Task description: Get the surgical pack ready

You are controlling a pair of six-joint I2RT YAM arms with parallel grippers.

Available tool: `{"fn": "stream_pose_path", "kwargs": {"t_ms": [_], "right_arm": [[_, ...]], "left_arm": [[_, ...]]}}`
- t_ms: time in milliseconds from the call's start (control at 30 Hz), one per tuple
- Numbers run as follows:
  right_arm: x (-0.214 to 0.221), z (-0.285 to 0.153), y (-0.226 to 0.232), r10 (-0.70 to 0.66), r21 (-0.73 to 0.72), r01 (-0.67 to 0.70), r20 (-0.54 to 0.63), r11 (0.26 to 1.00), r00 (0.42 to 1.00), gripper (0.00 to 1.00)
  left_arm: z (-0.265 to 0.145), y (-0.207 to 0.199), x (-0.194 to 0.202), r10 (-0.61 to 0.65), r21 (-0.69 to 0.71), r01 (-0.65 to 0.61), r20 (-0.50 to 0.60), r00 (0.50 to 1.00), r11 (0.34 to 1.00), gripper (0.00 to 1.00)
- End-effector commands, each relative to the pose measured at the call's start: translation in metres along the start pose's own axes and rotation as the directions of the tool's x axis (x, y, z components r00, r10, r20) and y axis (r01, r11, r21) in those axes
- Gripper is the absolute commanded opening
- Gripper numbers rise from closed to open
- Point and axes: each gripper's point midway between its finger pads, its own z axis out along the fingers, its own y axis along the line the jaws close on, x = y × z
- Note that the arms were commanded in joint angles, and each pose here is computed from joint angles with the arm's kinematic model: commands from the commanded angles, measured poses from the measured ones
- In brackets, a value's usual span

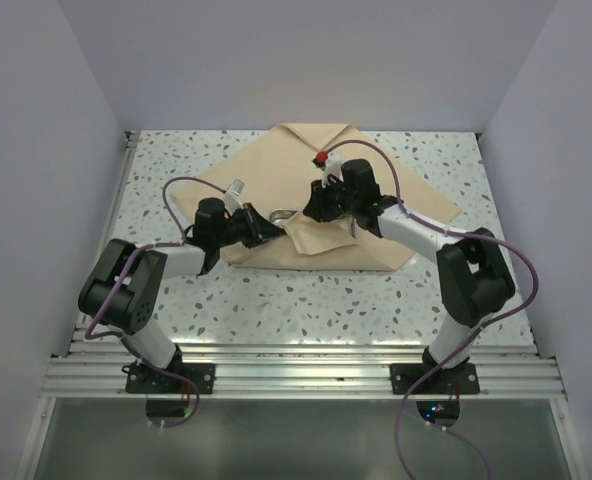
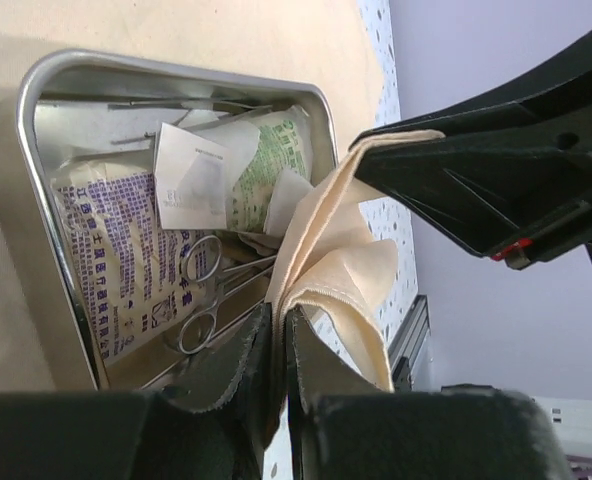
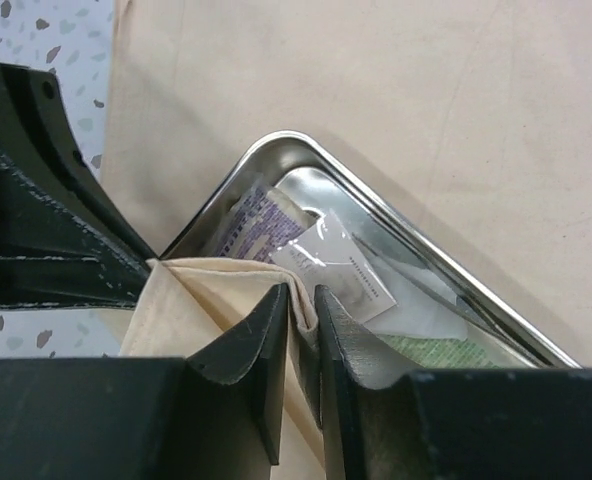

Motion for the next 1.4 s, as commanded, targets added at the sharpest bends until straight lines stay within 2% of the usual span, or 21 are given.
{"fn": "stream_pose_path", "kwargs": {"t_ms": [0,200,333,700,1367], "right_arm": [[-0.025,0.008,-0.002,0.030,-0.030,-0.028,0.036,0.999,0.999,0.17],[-0.029,0.026,-0.009,0.065,-0.044,-0.064,0.016,0.997,0.998,0.04],[-0.043,0.027,-0.019,0.089,-0.043,-0.087,0.044,0.995,0.995,0.01],[-0.065,0.038,-0.040,0.171,-0.110,-0.164,0.055,0.980,0.984,0.00],[-0.061,0.083,-0.073,0.271,-0.190,-0.260,0.031,0.947,0.962,0.00]], "left_arm": [[0.004,-0.028,-0.035,0.013,0.059,-0.021,0.132,0.991,0.998,0.14],[0.019,-0.030,-0.048,0.000,0.058,-0.009,0.153,0.988,0.998,0.19],[0.024,-0.027,-0.057,0.005,0.043,-0.013,0.181,0.984,0.999,0.21],[0.046,-0.014,-0.069,0.008,0.013,-0.011,0.181,0.983,1.000,0.22],[0.080,0.015,-0.093,0.065,-0.093,-0.048,0.188,0.980,0.995,0.23]]}}
